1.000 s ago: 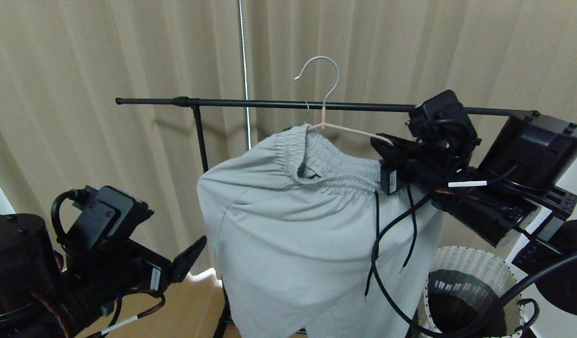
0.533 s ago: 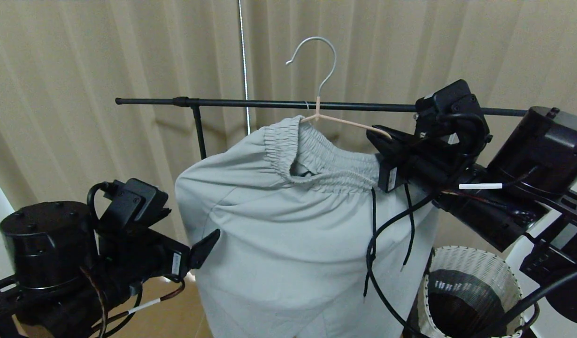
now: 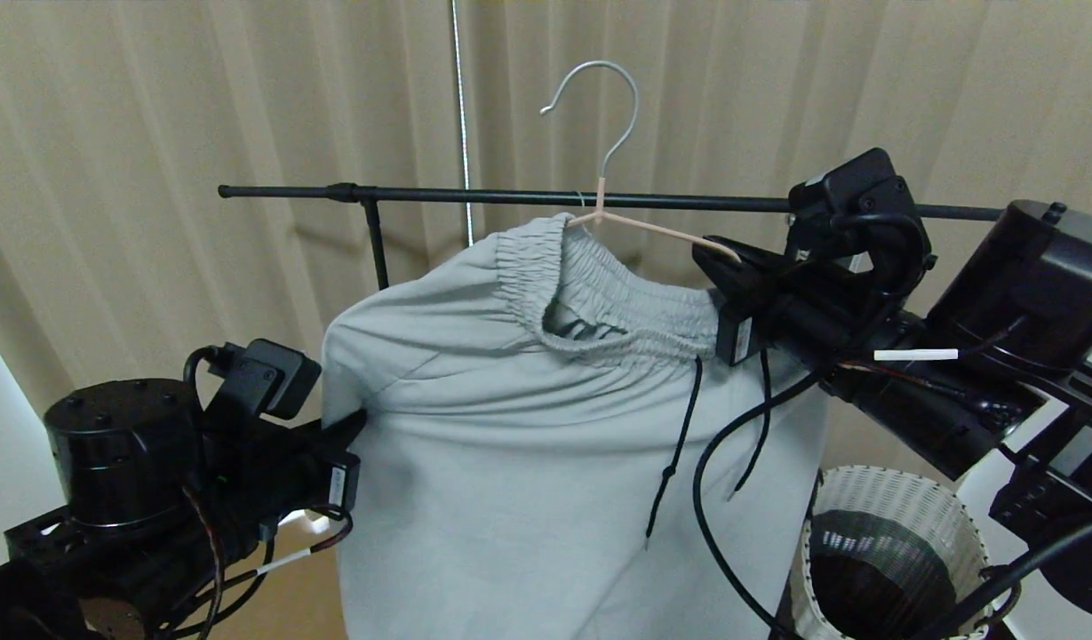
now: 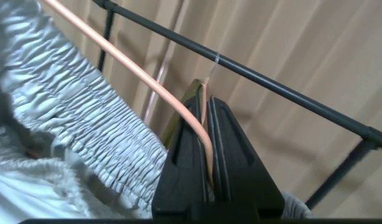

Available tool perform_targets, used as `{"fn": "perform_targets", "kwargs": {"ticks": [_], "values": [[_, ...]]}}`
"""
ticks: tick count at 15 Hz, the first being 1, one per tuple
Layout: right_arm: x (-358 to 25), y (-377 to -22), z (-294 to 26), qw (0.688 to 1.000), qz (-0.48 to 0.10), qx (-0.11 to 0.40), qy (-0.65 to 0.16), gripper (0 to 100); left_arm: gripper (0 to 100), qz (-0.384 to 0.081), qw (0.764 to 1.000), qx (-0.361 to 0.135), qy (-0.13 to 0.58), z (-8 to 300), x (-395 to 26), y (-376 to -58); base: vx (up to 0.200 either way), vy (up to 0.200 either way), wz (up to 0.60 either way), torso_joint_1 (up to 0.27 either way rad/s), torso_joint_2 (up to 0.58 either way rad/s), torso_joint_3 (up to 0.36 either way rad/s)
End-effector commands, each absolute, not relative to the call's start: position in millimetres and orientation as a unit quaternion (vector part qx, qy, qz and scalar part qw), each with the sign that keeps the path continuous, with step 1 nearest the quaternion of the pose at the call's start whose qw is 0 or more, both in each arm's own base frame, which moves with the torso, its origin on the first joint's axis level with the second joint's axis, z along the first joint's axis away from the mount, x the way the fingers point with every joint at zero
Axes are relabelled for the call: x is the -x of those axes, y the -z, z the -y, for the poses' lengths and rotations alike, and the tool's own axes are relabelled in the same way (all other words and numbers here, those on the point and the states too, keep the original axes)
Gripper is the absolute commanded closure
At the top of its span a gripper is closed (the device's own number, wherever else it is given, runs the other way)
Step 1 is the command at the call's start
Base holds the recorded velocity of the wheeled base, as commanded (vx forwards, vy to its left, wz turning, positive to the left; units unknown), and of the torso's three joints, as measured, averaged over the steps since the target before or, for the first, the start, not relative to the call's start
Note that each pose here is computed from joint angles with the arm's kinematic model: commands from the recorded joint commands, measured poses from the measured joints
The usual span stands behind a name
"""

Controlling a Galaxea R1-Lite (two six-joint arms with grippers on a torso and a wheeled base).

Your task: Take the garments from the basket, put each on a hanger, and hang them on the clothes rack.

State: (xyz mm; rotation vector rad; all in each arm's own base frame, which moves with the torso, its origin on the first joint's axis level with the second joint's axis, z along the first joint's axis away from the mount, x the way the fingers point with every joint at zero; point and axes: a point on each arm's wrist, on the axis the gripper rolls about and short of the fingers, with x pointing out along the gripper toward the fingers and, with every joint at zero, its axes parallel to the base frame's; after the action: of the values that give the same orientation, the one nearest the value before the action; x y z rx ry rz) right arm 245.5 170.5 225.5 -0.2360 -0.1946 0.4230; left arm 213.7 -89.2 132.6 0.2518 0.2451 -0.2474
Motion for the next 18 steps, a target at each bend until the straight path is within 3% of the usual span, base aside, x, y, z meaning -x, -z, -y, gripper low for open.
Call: {"fn": "perform_targets", "kwargs": {"ticks": [1,7,17,18], "values": [[-249,-226,-165,0.969,0.096,0.118,-0.197,100,100,-0.130,0.978,-0.127,0.104,79,-213,-127,0.000,0.000,0.00,0.000,0.00,0.000],[-260,-229,-149,0.974,0.096,0.120,-0.164,100,100,-0.130,0.980,-0.149,0.035,45,-213,-120,0.000,0.000,0.00,0.000,0.00,0.000],[-258,-227,-147,0.975,0.091,0.122,-0.161,100,100,-0.091,0.983,-0.152,0.049,51,-206,-132,0.000,0.000,0.00,0.000,0.00,0.000],[-258,-227,-147,0.975,0.090,0.122,-0.161,100,0,-0.086,0.984,-0.150,0.052,52,-205,-134,0.000,0.000,0.00,0.000,0.00,0.000]]}}
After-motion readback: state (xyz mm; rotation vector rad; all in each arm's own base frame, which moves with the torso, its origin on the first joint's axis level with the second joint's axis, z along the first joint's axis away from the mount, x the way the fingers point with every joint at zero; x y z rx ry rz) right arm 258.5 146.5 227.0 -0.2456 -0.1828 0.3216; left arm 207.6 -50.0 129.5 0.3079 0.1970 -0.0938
